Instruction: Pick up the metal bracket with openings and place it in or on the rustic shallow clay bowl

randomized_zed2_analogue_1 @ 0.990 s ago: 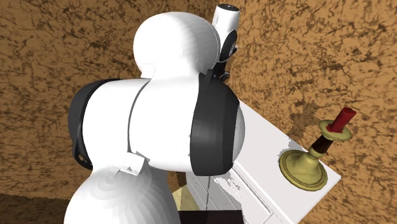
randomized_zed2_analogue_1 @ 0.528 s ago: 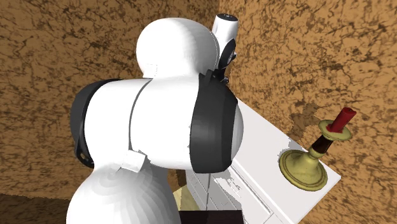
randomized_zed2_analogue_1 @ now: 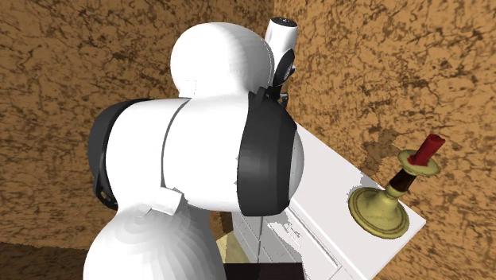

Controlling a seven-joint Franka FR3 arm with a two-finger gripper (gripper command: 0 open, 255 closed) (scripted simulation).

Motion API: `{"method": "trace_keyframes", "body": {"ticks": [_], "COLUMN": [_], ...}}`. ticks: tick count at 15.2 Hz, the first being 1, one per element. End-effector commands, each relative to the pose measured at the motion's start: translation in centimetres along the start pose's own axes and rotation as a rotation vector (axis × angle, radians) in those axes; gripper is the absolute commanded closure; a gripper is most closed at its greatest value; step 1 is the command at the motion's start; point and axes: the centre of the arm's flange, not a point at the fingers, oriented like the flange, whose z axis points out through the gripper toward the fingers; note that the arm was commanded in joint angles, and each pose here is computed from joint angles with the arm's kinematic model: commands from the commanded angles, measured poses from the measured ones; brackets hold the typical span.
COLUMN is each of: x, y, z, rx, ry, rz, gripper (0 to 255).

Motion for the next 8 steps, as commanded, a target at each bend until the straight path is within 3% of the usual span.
{"method": "trace_keyframes", "body": {"ticks": [1,3,7,8], "x": [0.0,0.0,0.0,0.0], "y": [0.0,0.0,0.0,0.0], "z": [0.0,0.0,-5.0,-5.0], "rx": [0.0,0.0,0.0,0.0], "ry": [0.0,0.0,0.0,0.0], "rz": [0.0,0.0,0.0,0.0], "gripper": [0,0,0,0]}}
